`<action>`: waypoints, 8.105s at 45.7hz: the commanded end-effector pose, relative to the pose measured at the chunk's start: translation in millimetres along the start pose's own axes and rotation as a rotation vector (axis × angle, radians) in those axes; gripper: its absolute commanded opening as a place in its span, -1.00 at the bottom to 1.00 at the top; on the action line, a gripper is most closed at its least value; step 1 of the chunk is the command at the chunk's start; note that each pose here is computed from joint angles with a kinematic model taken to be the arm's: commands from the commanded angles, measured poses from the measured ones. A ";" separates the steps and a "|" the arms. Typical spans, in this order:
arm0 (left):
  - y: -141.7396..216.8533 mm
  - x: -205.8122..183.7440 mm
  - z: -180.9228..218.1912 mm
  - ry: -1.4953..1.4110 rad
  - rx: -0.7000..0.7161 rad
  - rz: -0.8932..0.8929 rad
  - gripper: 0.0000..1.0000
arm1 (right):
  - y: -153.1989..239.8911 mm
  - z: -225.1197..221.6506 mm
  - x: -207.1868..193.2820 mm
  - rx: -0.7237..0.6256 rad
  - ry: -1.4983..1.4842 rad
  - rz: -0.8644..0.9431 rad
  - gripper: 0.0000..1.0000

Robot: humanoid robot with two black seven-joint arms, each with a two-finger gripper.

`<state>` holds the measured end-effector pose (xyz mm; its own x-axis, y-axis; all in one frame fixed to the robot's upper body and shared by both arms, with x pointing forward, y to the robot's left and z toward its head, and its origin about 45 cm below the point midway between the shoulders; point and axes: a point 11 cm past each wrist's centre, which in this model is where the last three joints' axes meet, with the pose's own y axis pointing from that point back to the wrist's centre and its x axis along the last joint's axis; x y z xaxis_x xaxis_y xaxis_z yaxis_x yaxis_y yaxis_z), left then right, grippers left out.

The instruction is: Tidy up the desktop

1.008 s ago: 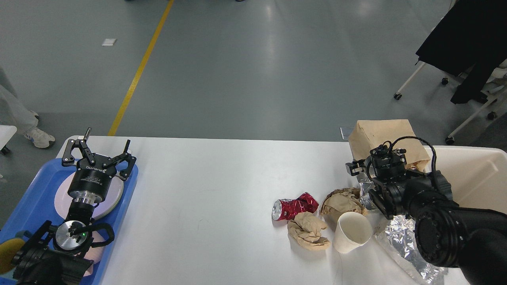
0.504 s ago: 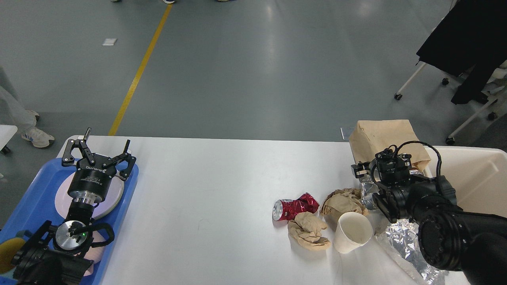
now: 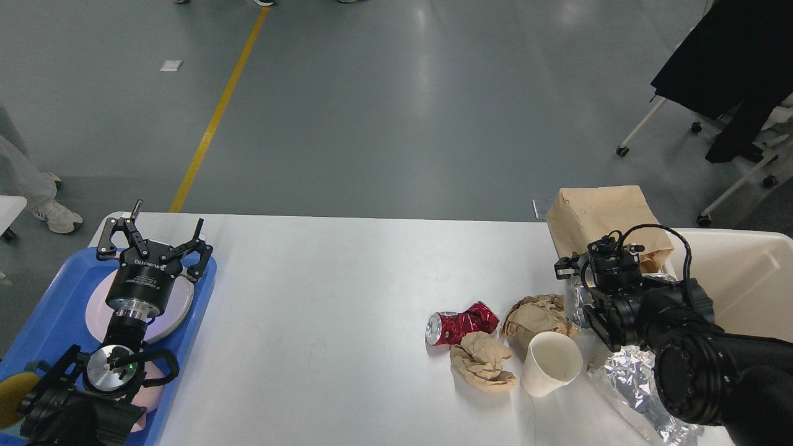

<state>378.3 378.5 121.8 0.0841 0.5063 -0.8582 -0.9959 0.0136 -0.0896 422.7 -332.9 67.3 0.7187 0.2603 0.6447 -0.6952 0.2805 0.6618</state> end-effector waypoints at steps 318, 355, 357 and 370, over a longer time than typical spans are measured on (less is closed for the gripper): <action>0.0 0.0 -0.1 0.001 0.000 0.000 0.94 | 291.2 131.2 107.3 0.150 -0.257 -0.704 0.98; 0.6 0.5 -0.4 0.000 0.002 0.001 0.94 | 209.0 71.4 -48.2 0.274 -0.476 -0.857 0.90; 0.0 0.0 0.0 0.000 0.000 0.000 0.94 | 206.2 65.5 -45.7 0.285 -0.479 -0.830 0.85; 0.0 0.0 0.0 0.000 0.000 0.000 0.94 | 193.4 61.8 -69.0 0.376 0.105 -0.714 0.64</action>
<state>378.1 378.5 121.6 0.0840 0.5062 -0.8583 -0.9959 0.0140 -0.0892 242.2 -351.7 184.3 0.9999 0.0079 0.0071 -0.0075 0.0460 0.9989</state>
